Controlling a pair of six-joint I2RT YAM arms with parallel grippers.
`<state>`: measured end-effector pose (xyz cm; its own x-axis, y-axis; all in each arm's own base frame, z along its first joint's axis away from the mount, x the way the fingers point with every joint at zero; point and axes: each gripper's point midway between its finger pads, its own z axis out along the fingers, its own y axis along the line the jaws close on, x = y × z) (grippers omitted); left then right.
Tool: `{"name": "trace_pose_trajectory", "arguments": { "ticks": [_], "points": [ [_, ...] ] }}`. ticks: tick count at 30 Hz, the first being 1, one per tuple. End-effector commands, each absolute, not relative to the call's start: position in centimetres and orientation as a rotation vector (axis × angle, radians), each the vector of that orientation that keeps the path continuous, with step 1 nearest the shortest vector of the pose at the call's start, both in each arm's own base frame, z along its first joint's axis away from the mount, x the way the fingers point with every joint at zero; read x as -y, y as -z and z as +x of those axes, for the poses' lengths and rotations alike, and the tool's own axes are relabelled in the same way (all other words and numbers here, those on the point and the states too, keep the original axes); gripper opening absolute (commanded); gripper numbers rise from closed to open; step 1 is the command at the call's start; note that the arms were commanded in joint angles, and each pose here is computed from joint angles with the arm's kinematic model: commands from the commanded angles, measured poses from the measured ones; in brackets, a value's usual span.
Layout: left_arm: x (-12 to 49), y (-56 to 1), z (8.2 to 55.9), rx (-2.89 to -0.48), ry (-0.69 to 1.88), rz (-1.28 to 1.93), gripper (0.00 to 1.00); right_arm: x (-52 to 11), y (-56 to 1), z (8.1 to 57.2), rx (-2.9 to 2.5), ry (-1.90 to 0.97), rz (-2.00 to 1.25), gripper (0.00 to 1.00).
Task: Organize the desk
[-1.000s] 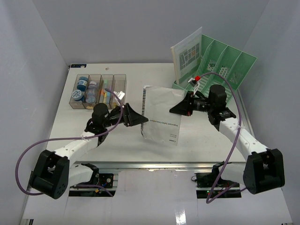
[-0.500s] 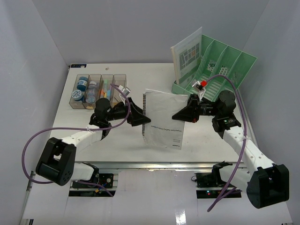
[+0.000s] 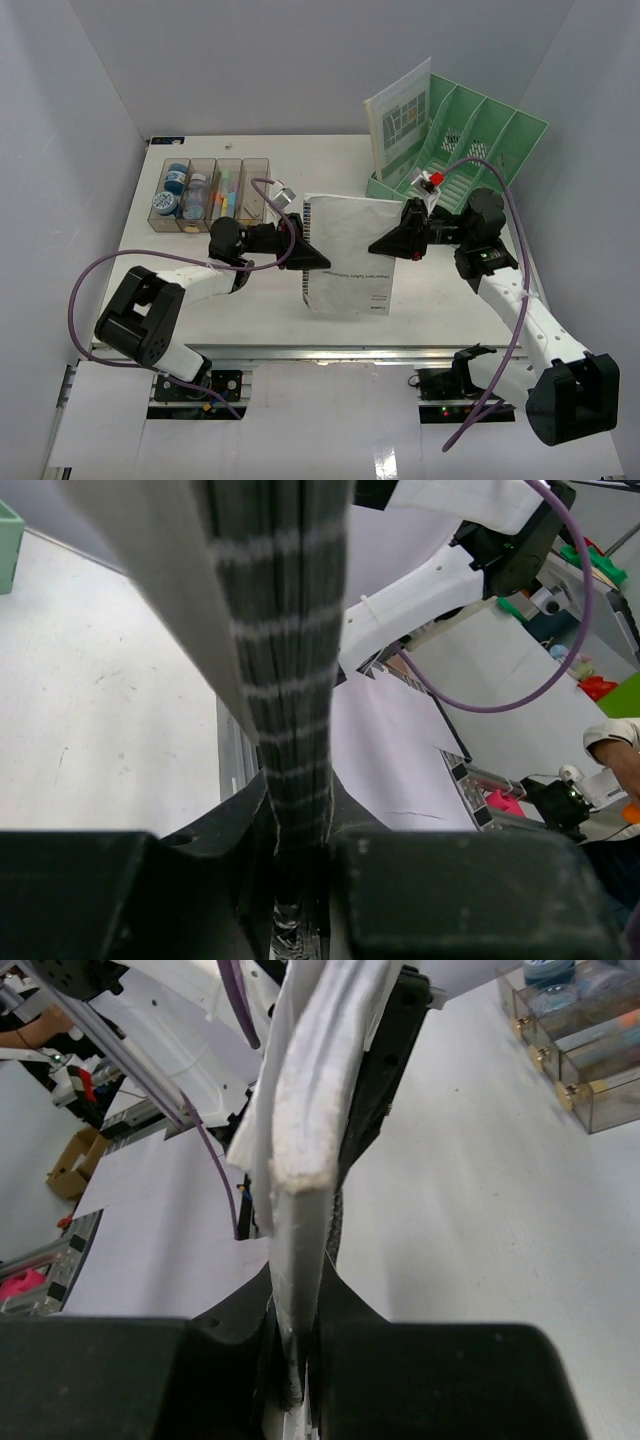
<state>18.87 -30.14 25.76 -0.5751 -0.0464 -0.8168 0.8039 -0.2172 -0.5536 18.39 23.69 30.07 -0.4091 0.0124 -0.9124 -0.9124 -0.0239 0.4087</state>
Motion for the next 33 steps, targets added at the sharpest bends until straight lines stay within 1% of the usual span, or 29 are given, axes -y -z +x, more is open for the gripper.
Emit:
{"name": "trace_pose_trajectory", "arguments": {
  "ticks": [1, 2, 4, 5, 7, 8, 9, 10, 12, 14, 16, 18, 20, 24, 30, 33],
  "points": [
    [30.4, -29.6, 18.2, -1.257, 1.768, 1.022, 0.1, -23.7, -31.4, 20.1, -1.429, -1.357, -1.033, 0.08],
    [30.5, -30.0, 18.5, -1.23, 1.72, 1.027, 0.04, -23.6, -31.2, 20.4, -1.437, -1.332, -1.035, 0.11],
    [31.0, -30.8, 19.2, -1.257, 1.662, 0.991, 0.0, -23.3, -30.8, 20.9, -1.449, -1.264, -1.045, 0.29],
    [31.2, -31.1, 19.6, -1.261, 1.616, 0.98, 0.0, -23.2, -30.6, 21.2, -1.45, -1.227, -1.051, 0.35],
    [31.2, -30.9, 20.6, -1.29, 1.544, 0.956, 0.0, -22.7, -30.2, 21.7, -1.452, -1.124, -1.064, 0.65],
    [31.2, -31.2, 21.3, -1.317, 1.504, 0.905, 0.0, -22.2, -30.1, 22.8, -1.471, -1.033, -1.036, 0.82],
    [31.0, -31.5, 22.4, -1.339, 1.446, 0.852, 0.0, -21.4, -30.2, 24.2, -1.491, -0.921, -0.998, 0.89],
    [30.8, -31.7, 23.6, -1.358, 1.374, 0.795, 0.0, -20.4, -30.3, 25.6, -1.511, -0.796, -0.956, 0.9],
    [30.1, -32.1, 26.3, -1.384, 1.214, 0.662, 0.0, -17.6, -30.9, 27.9, -1.537, -0.554, -0.848, 0.9],
    [29.6, -33.4, 28.2, -1.339, 1.124, 0.549, 0.0, -14.1, -31.0, 29.9, -1.567, -0.326, -0.702, 0.9],
    [30.0, -34.5, 29.0, -1.298, 1.103, 0.496, 0.0, -10.6, -31.8, 30.2, -1.556, -0.177, -0.508, 0.9],
    [31.2, -35.7, 30.0, -1.256, 1.083, 0.47, 0.0, -9.1, -30.7, 29.9, -1.536, -0.104, -0.476, 0.9],
    [33.2, -36.4, 31.3, -1.24, 1.07, 0.47, 0.0, -8.7, -30.2, 29.3, -1.533, -0.111, -0.457, 0.9],
    [38.2, -36.7, 33.9, -1.223, 1.044, 0.536, 0.0, -8.1, -25.9, 28.3, -1.59, -0.13, -0.477, 0.9],
    [43.8, -36.7, 39.3, -1.199, 0.948, 0.575, 0.0, -7.0, -22.1, 27.5, -1.63, -0.15, -0.495, 0.9],
    [46.2, -35.7, 42.1, -1.218, 0.893, 0.59, 0.0, -7.0, -22.3, 27.2, -1.62, -0.18, -0.488, 0.9]
  ]
}}
